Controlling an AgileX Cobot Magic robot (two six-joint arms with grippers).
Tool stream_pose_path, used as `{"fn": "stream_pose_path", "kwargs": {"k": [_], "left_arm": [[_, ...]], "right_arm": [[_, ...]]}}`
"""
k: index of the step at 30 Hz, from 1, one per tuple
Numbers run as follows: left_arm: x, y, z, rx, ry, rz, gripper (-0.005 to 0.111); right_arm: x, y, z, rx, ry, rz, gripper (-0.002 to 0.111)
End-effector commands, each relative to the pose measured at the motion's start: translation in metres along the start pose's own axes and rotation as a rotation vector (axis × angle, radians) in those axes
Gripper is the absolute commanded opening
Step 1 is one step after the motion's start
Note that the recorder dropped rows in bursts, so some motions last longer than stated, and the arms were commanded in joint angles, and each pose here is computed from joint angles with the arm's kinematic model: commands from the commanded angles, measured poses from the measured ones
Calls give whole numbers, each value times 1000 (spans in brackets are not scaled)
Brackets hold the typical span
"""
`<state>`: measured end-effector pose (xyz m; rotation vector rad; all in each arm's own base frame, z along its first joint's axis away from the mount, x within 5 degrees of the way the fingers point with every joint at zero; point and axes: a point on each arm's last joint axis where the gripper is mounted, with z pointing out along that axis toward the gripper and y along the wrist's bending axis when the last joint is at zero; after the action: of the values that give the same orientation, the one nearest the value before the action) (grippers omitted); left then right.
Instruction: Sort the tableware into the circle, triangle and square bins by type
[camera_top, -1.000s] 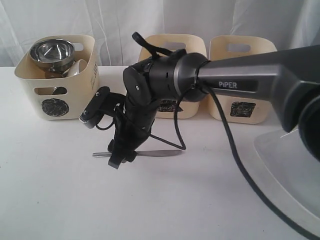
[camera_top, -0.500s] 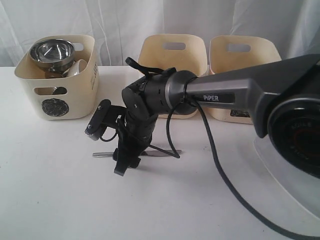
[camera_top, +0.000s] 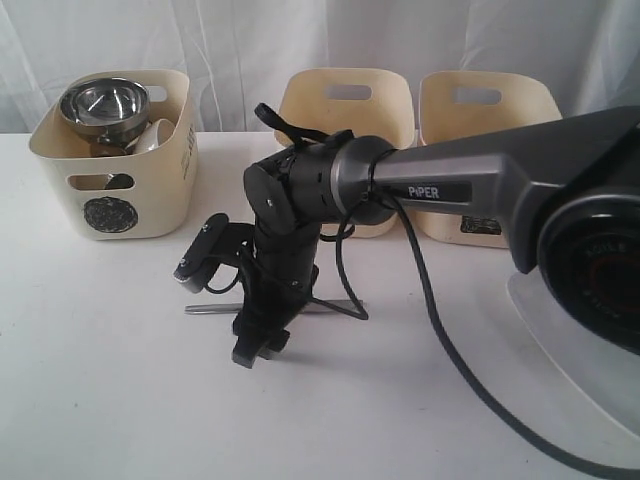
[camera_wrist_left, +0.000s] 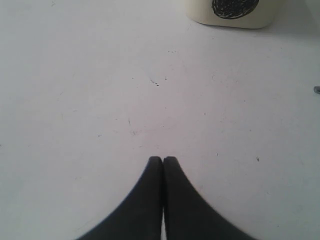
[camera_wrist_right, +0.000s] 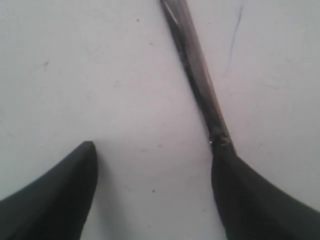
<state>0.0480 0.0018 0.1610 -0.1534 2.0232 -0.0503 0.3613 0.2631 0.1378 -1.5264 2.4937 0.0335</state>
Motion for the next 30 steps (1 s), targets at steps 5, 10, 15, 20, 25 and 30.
{"fn": "stream_pose_path", "kwargs": {"k": [5, 10, 15, 20, 25, 30], "left_arm": [[4, 0, 1, 2, 23, 1, 0], [4, 0, 1, 2, 23, 1, 0], [4, 0, 1, 2, 23, 1, 0], [4, 0, 1, 2, 23, 1, 0], [4, 0, 1, 2, 23, 1, 0], [4, 0, 1, 2, 23, 1, 0]], "right_arm": [[6, 3, 7, -29, 56, -19, 35], [5, 3, -2, -31, 59, -19, 34], [-8, -4, -45, 1, -9, -45, 35], [-19, -16, -70, 0, -30, -115, 38], [-20, -30, -54, -156, -54, -105, 38], [-20, -49, -40, -100, -90, -140, 38]]}}
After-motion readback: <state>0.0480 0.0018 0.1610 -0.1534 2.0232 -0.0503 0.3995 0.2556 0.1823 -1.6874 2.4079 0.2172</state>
